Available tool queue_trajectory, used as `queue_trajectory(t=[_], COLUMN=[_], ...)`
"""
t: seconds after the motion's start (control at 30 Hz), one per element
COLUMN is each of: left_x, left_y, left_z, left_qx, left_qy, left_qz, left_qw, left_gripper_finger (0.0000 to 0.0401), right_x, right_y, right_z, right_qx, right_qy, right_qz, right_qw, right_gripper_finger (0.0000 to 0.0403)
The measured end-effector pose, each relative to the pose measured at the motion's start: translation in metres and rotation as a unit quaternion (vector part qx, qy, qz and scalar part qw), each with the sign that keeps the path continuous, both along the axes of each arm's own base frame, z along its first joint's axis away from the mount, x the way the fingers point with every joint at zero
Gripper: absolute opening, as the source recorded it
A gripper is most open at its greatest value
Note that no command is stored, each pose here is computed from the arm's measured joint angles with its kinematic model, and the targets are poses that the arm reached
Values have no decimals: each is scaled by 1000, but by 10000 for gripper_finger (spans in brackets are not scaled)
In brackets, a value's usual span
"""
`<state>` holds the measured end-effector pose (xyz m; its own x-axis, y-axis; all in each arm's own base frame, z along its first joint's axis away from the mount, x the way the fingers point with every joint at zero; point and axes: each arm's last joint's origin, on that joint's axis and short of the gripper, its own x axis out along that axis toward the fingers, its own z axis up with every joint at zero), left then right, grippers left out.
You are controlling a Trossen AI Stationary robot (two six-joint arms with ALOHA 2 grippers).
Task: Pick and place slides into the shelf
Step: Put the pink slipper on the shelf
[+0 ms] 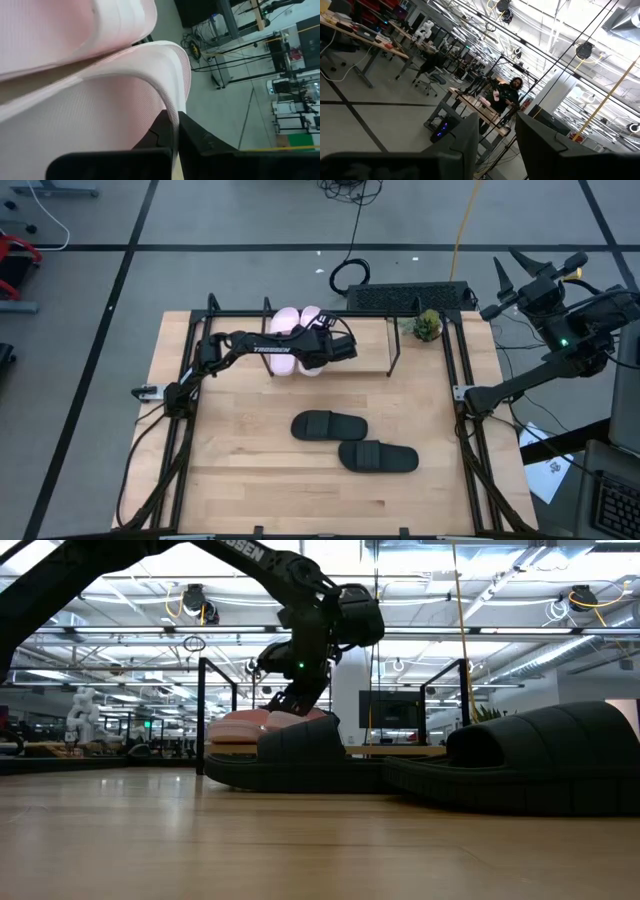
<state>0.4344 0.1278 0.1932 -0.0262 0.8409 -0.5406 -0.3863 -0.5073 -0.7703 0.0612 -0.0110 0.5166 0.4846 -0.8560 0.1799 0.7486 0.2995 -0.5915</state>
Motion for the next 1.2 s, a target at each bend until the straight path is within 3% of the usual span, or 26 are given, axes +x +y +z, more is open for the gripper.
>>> queue_trajectory(t=[0.77, 1.2], left_x=[-2, -1], left_y=[4, 3], left_z=[-1, -1], left_qx=[-10, -15], left_qy=[25, 18], left_qz=[-12, -14], left_qw=[1000, 1000], left_gripper_finger=[4, 76], right_x=[0, 0], right_y=[0, 0], right_z=[0, 0], right_qx=[-1, -1], right_qy=[1, 1], right_qz=[0, 0], right_qw=[1000, 1000], right_gripper_finger=[118, 118])
